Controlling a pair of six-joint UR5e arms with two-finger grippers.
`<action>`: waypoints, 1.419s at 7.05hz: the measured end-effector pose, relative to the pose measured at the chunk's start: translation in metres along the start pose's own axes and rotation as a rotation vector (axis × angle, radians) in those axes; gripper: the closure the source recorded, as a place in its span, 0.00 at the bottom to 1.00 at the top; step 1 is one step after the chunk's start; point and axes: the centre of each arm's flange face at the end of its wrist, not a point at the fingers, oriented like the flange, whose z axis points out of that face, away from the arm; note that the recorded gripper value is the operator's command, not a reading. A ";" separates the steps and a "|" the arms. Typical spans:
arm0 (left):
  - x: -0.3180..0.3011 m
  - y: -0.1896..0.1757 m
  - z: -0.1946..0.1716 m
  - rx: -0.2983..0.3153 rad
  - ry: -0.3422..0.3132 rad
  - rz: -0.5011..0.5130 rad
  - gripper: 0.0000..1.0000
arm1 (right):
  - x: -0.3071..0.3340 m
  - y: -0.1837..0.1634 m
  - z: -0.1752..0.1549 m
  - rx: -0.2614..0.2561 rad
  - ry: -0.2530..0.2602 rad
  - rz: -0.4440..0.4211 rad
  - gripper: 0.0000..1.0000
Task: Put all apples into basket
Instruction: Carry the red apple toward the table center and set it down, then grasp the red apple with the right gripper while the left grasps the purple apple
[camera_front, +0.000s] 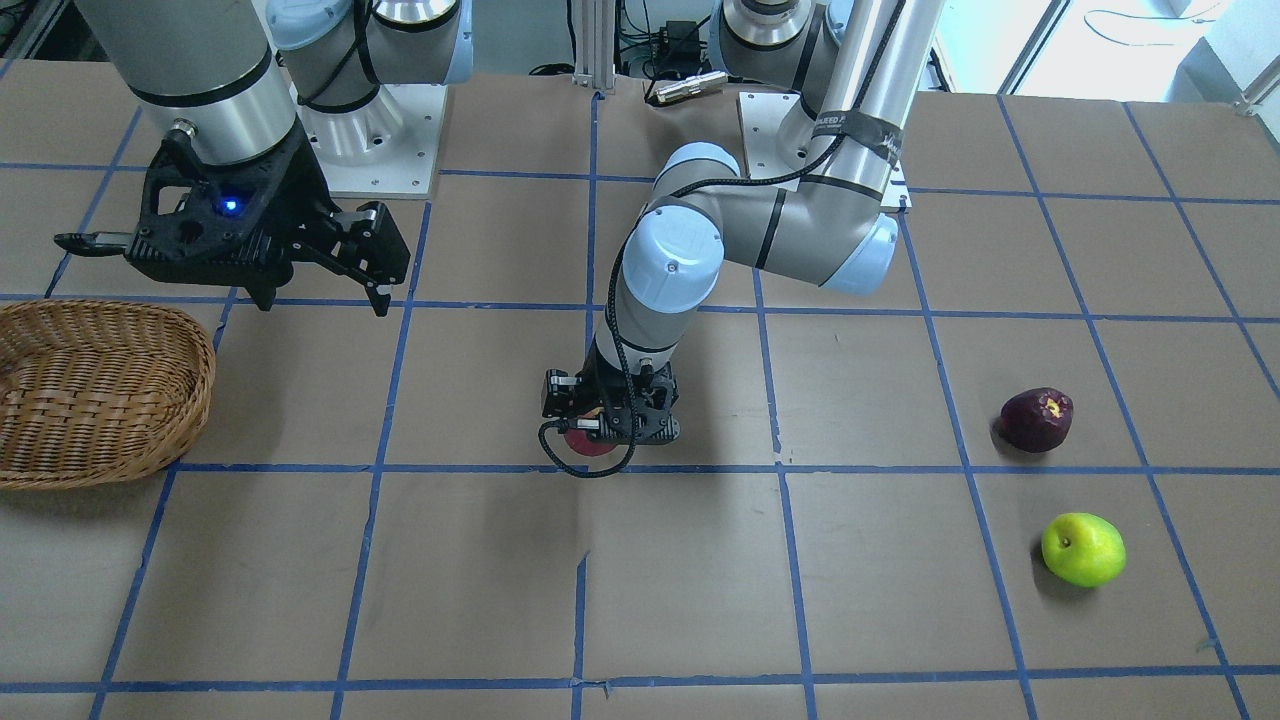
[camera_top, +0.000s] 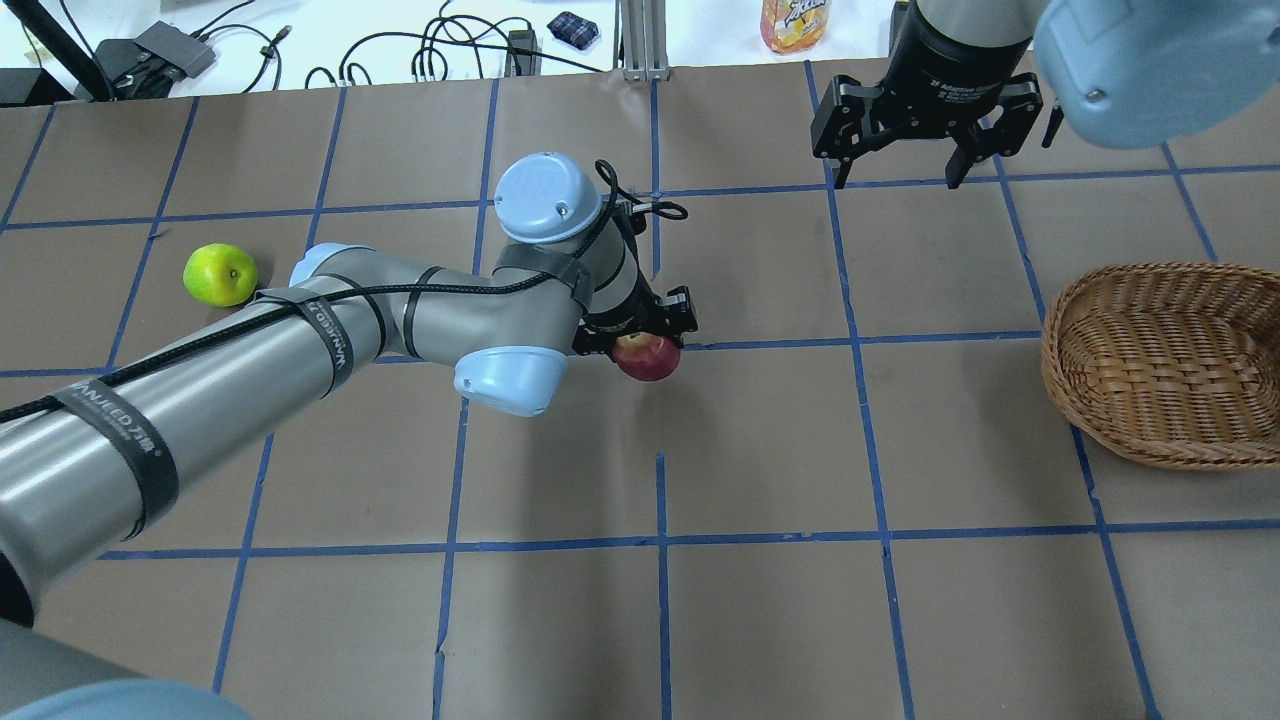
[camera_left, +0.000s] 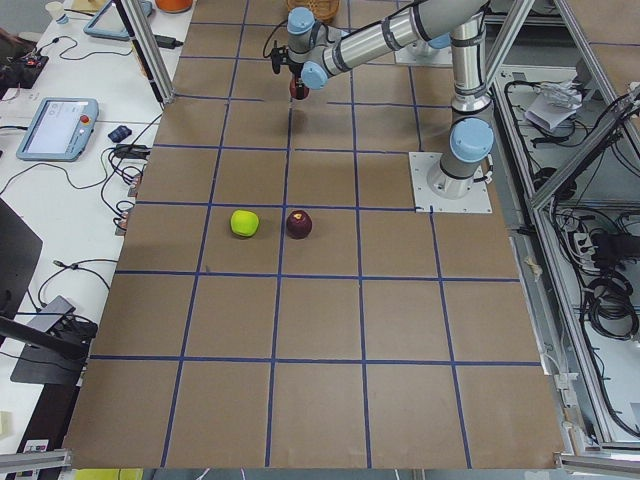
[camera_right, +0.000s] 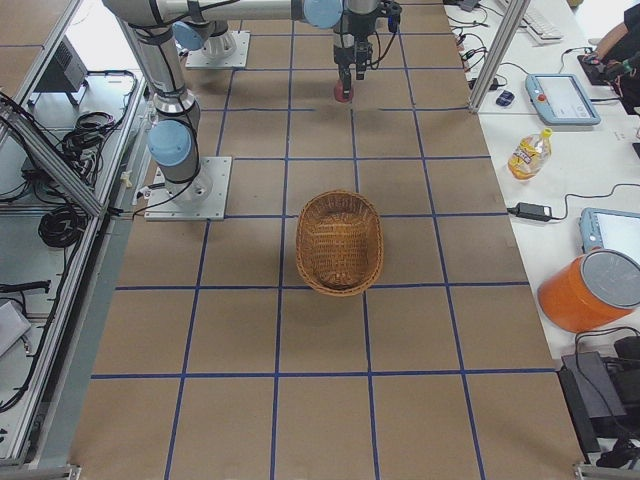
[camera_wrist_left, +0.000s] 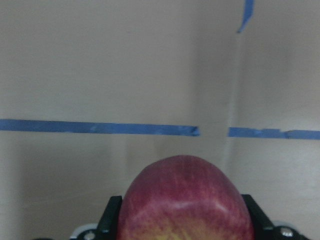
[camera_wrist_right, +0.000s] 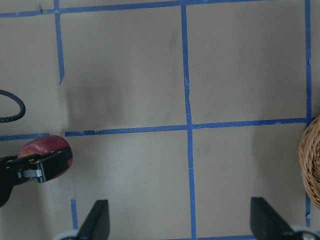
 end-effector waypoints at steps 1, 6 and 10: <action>0.001 -0.005 0.015 0.015 0.005 0.004 0.00 | 0.000 0.000 0.001 -0.001 0.000 0.002 0.00; -0.038 -0.044 -0.038 0.086 0.012 0.042 0.00 | -0.011 0.000 0.020 -0.004 -0.009 0.006 0.00; -0.259 -0.080 -0.154 -0.005 -0.294 0.198 0.00 | -0.135 0.004 0.145 0.057 -0.047 0.059 0.00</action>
